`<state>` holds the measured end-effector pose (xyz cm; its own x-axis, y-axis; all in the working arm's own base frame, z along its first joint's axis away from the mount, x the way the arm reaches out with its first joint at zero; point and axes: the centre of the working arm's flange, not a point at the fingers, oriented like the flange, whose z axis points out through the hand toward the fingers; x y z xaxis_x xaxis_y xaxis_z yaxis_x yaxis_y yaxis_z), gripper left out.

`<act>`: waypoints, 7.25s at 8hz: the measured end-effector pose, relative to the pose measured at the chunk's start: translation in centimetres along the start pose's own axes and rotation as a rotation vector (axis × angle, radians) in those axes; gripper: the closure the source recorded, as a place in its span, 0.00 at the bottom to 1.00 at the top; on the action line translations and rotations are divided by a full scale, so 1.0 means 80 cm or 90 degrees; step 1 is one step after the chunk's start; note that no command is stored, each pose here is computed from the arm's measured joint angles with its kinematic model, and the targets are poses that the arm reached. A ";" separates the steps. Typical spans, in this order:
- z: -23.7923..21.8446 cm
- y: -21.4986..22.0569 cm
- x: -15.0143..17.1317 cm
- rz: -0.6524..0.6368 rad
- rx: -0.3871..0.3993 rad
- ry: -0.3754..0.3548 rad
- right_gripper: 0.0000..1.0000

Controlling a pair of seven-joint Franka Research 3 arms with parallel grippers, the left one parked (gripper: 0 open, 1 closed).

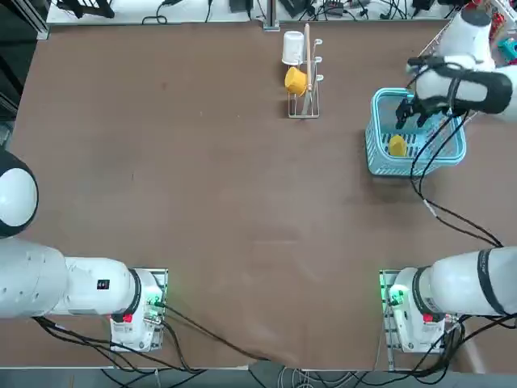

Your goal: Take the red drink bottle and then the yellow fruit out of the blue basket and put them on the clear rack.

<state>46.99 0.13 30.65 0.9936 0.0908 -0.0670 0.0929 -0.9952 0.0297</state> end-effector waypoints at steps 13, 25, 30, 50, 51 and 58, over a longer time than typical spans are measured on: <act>0.104 -0.008 -0.038 -0.006 -0.001 0.102 0.00; 0.119 -0.003 -0.031 -0.001 -0.003 0.121 0.13; -0.021 0.012 -0.006 0.009 -0.003 0.035 0.13; 0.068 0.298 0.175 -0.328 -0.153 -0.040 0.13; 0.074 0.298 0.176 -0.330 -0.153 -0.039 0.13; 0.089 0.307 0.175 -0.328 -0.152 -0.037 0.13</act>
<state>62.69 -23.27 23.34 0.8116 0.5534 -0.1873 0.5832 -0.7867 0.2027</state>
